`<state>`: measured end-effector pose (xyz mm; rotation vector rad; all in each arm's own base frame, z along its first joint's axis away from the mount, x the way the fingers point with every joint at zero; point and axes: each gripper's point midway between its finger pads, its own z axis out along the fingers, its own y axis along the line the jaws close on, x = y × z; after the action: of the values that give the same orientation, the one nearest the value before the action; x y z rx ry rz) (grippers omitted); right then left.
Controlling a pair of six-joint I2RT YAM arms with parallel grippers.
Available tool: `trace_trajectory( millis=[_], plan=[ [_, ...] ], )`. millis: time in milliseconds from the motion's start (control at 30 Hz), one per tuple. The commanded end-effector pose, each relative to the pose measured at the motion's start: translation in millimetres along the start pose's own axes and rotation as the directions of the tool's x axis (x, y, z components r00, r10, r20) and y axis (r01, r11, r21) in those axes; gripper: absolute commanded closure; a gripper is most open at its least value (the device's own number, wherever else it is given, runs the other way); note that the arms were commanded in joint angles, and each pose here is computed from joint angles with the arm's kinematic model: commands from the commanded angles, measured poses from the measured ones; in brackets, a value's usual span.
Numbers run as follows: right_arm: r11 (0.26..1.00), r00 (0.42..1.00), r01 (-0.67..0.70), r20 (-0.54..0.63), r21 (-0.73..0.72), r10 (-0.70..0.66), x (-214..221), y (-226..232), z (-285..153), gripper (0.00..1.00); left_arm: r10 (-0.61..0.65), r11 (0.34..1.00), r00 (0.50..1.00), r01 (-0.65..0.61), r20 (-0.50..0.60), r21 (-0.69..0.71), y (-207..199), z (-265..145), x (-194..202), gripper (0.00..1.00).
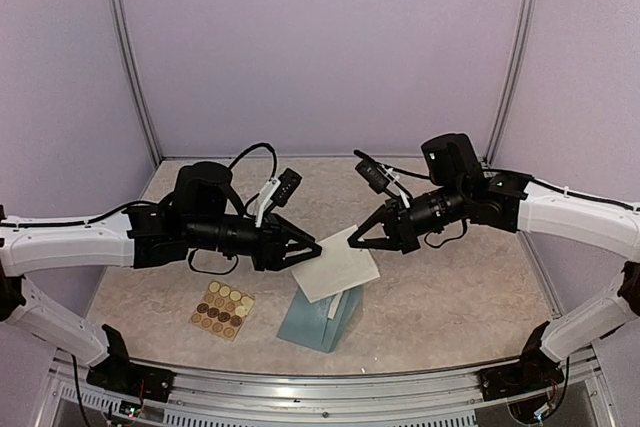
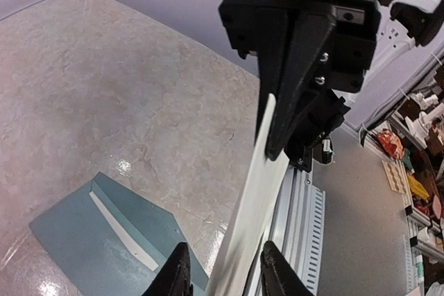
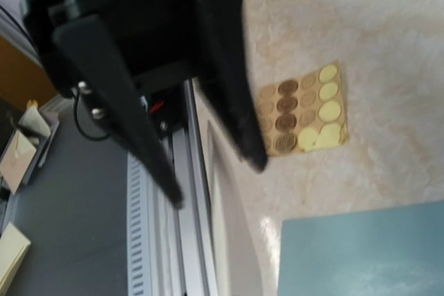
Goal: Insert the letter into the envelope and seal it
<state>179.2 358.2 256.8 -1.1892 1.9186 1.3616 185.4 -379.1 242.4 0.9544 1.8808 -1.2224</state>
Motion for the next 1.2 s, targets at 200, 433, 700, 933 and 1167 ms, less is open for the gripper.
trace_trajectory(
  millis=[200,433,700,933,1167],
  plan=[
    [0.999,0.999,0.020,-0.047,-0.042,-0.022,4,8,5,1.00,0.014,0.997,0.996,-0.007,-0.090,0.076,-17,11,20,0.88],
    [0.998,1.000,0.024,-0.002,0.054,-0.024,-6,-3,-1,0.55,0.001,0.998,0.999,0.003,-0.053,0.068,-16,12,18,1.00],
    [0.971,0.950,-0.122,0.307,0.207,0.053,-39,-30,-23,0.06,-0.038,0.999,0.941,0.042,0.335,-0.006,-11,-27,-42,1.00],
    [0.989,0.839,-0.146,0.527,-0.022,0.136,-59,-5,-26,0.05,-0.091,0.996,0.835,0.067,0.542,0.064,-21,-55,-73,1.00],
    [0.991,0.830,-0.043,0.547,-0.129,0.107,-70,28,-15,0.24,-0.119,0.992,0.843,0.075,0.525,0.104,-25,-51,-66,1.00]
  ],
)
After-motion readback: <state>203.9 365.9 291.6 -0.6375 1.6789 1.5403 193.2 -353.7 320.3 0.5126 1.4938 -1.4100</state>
